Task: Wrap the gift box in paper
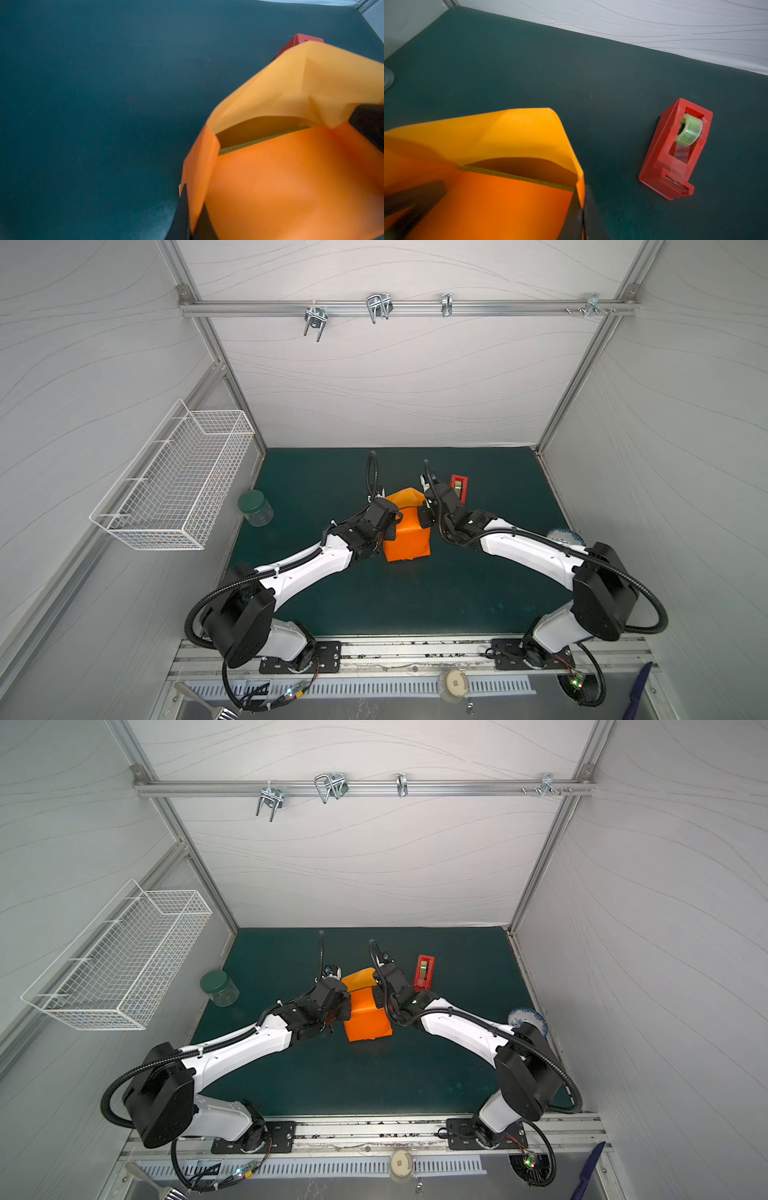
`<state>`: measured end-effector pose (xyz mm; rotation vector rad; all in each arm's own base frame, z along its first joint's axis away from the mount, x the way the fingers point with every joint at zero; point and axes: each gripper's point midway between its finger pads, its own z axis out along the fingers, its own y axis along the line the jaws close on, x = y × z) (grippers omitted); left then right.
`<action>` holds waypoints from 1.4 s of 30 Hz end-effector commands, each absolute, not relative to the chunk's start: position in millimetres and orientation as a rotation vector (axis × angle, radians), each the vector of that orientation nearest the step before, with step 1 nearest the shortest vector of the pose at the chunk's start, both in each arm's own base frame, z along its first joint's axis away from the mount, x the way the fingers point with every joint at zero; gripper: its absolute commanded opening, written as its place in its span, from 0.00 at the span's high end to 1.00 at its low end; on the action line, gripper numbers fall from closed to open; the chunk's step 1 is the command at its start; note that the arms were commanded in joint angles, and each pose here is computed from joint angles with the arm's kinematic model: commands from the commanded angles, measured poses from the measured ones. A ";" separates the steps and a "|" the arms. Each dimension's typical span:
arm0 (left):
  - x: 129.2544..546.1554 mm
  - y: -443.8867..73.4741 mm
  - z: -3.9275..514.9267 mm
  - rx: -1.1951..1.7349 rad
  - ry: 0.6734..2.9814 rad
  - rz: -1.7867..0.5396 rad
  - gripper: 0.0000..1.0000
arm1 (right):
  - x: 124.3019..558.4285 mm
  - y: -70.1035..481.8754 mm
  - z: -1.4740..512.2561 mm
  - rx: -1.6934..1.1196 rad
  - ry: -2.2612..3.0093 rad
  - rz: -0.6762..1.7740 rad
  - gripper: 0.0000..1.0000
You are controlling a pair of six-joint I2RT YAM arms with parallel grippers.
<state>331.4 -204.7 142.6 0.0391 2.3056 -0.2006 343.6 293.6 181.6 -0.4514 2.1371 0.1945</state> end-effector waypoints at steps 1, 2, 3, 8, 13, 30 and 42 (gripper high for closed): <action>325.2 -209.0 129.0 0.070 2.348 -0.203 1.00 | 347.6 285.5 175.3 -0.463 2.155 0.048 0.96; 325.2 -209.4 128.4 0.071 2.349 -0.204 1.00 | 348.3 287.1 173.2 -0.465 2.160 0.041 0.96; 324.9 -209.2 127.9 0.072 2.351 -0.204 1.00 | 349.1 287.7 173.3 -0.457 2.160 0.040 0.95; 324.4 -209.2 127.7 0.073 2.352 -0.205 1.00 | 346.7 293.9 178.6 -0.448 2.147 0.113 0.84; 324.9 -209.9 127.7 0.071 2.351 -0.210 1.00 | 346.9 295.6 186.7 -0.424 2.130 0.178 0.77; 324.6 -210.7 125.8 0.075 2.354 -0.214 1.00 | 371.3 291.9 171.6 -0.321 2.177 0.120 0.82; 324.8 -210.7 127.0 0.075 2.351 -0.214 1.00 | 323.1 294.8 212.0 -0.407 2.177 0.606 0.55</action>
